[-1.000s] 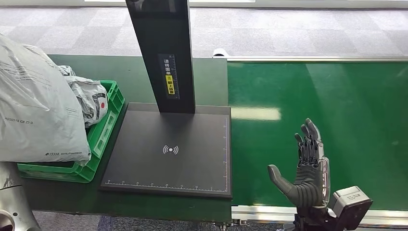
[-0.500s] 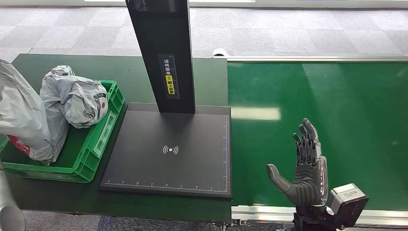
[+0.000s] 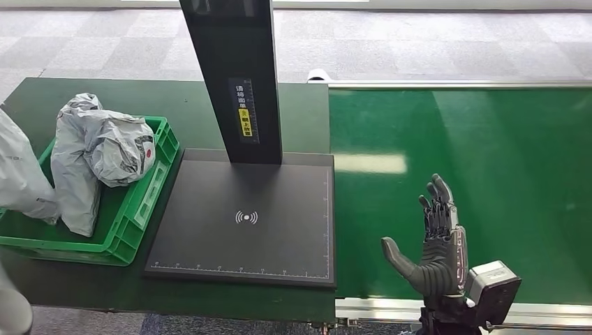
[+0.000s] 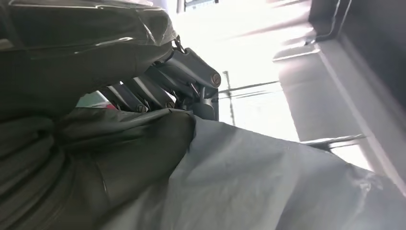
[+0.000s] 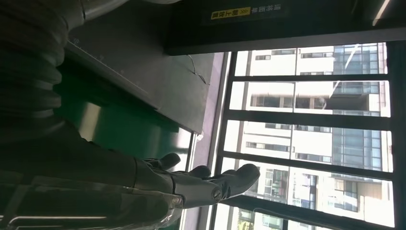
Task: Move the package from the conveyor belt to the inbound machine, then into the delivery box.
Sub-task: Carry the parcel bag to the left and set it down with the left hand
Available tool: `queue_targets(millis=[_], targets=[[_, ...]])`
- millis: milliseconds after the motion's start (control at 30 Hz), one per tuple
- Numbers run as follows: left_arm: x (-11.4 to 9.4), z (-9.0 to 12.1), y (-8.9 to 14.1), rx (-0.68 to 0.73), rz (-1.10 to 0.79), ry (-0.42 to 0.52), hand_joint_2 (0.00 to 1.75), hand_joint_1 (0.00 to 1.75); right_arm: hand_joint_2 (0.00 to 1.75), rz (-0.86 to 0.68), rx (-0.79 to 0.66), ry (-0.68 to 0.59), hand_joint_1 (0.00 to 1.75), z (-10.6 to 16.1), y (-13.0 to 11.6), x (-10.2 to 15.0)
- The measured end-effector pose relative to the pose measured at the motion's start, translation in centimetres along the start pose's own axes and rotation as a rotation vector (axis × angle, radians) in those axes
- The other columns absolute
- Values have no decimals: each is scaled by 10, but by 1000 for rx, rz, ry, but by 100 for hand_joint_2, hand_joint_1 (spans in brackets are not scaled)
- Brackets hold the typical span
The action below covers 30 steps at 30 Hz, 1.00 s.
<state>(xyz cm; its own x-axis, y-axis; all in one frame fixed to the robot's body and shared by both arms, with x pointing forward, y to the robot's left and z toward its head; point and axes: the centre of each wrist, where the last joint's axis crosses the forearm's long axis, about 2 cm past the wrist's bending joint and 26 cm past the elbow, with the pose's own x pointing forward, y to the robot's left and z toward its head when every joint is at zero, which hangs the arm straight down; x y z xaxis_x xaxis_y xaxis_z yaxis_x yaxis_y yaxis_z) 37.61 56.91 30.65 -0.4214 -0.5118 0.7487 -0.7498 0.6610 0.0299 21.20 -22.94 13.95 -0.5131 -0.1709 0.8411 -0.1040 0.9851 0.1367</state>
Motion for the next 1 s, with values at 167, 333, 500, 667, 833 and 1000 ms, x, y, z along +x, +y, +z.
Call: queue_targets(millis=[167, 333, 500, 667, 833, 1000], targets=[[25, -26, 26, 70, 46, -96, 175, 175, 175, -2, 0, 14, 0, 2, 0, -3], [20, -18, 24, -77, 59, -82, 175, 175, 175, 0, -4, 16, 0, 1, -1, -4], [16, -11, 20, -120, 51, -71, 175, 175, 175, 1, -6, 18, 0, 2, -2, -5], [15, -8, 16, -166, 47, -61, 175, 173, 175, 2, -6, 19, 0, 2, -3, -5], [11, 8, -15, -397, -60, 26, 175, 173, 175, 15, -1, 18, 0, 2, -4, -5], [2, 31, -62, -596, -172, 106, 175, 172, 175, 24, 10, 23, 0, 0, -3, -5]])
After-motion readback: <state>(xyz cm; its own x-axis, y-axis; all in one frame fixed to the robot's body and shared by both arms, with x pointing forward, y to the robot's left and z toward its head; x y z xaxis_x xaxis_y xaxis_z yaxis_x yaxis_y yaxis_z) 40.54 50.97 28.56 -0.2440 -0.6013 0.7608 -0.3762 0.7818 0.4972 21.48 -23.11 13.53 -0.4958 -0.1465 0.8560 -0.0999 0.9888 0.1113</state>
